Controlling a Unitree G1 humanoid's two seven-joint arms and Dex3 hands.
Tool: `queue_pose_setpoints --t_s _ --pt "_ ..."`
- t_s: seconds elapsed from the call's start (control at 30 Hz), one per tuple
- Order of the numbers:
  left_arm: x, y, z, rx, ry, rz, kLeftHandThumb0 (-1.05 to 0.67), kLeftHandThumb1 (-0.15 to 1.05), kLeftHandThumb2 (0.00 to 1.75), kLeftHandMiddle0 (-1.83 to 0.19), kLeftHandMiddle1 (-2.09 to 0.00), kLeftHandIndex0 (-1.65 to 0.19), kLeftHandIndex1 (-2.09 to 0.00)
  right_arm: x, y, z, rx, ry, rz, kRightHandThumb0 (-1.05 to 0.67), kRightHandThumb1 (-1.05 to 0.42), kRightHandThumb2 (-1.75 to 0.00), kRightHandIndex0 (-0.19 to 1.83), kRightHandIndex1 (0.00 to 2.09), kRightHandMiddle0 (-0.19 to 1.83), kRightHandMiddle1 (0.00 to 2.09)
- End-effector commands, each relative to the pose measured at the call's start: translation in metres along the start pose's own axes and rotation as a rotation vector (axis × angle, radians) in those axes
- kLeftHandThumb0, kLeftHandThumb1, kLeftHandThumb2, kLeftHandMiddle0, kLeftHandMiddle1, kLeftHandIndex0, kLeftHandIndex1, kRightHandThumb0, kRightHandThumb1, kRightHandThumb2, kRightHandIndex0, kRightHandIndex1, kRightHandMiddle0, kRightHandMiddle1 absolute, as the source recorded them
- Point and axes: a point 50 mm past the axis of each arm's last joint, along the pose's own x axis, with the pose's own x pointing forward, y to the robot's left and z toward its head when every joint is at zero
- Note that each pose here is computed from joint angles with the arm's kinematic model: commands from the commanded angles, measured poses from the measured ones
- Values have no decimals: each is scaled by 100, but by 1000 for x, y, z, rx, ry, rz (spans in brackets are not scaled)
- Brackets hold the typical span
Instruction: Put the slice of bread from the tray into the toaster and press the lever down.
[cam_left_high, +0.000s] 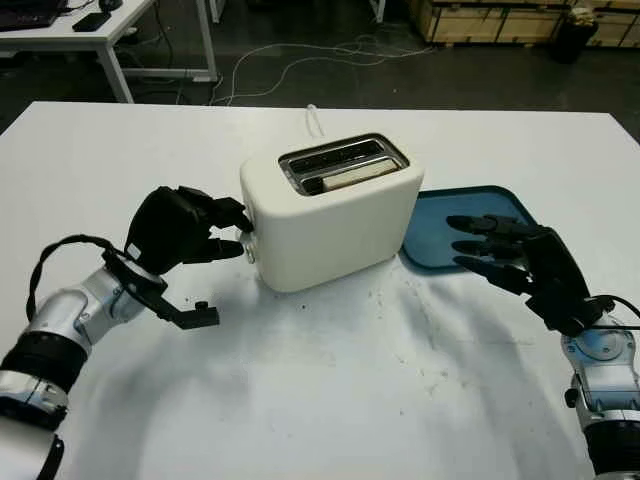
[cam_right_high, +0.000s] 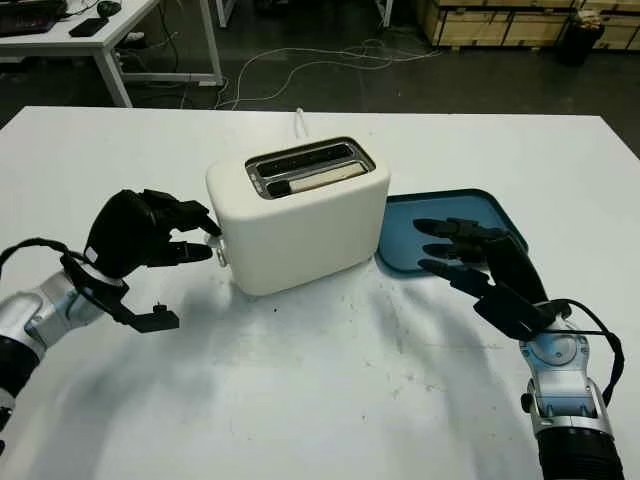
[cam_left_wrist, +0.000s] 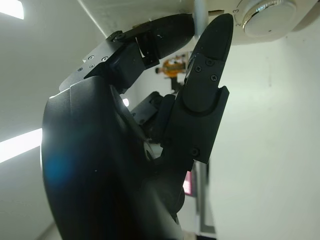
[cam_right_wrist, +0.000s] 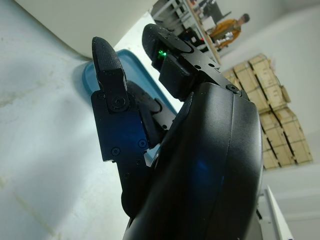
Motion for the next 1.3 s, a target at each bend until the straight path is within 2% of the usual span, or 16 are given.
queue_pose_setpoints --t_s 0.0,0.3,0.8,1.27 --pt "-15 -30 11 -32 -3 -129 -59 83 1 -112 -175 -87 -86 2 -5 3 -4 -21 -6 -42 -92 -2 97 1 81 0" --pt "-18 -33 10 -48 18 -146 -57 83 1 -111 -175 -85 -88 3 -5 4 4 -21 -3 -44 -92 -3 97 1 81 0" --pt "-4 -19 6 10 -44 -160 -56 83 0 -111 -175 -86 -87 -1 -3 4 4 -18 0 -41 -92 -3 96 0 81 0" --pt "4 -17 13 7 -80 -193 -58 84 0 -108 -175 -91 -78 -7 -3 3 14 -4 -4 -41 -92 -4 96 0 81 0"
